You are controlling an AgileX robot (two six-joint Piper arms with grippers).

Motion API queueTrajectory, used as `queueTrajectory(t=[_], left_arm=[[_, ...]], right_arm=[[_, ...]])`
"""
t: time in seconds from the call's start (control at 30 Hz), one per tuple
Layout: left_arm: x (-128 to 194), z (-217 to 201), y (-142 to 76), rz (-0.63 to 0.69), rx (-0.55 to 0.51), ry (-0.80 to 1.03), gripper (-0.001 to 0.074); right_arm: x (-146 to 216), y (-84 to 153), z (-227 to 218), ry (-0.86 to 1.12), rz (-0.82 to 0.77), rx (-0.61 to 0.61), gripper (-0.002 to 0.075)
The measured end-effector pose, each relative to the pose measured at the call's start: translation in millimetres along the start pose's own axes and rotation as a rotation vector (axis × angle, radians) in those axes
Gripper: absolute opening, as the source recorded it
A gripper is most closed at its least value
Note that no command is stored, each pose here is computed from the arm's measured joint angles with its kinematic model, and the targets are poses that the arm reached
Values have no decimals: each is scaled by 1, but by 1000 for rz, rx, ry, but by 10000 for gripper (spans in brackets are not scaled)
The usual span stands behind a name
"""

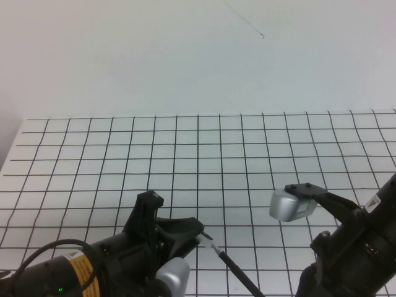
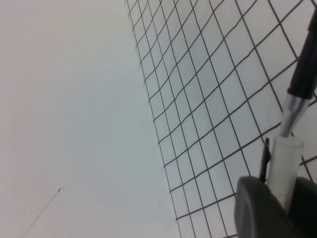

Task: Cap the pen
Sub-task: Put the cap on the pen

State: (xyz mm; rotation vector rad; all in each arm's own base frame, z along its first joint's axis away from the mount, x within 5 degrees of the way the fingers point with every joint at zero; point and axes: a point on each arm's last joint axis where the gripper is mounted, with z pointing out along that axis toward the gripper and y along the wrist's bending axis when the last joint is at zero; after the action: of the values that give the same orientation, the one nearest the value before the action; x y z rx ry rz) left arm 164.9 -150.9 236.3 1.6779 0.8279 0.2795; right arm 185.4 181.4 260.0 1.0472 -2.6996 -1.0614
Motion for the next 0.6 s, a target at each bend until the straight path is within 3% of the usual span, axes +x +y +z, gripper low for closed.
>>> queueTrajectory(t=[0.47,0.6], left_arm=[[-1,0,0,32,-3,-14,0],[0,0,-1,95,8,-5,1]], right_arm=[[-3,-5,6,17,24,-12,62],[-5,-7,9,11,28,-18,62]])
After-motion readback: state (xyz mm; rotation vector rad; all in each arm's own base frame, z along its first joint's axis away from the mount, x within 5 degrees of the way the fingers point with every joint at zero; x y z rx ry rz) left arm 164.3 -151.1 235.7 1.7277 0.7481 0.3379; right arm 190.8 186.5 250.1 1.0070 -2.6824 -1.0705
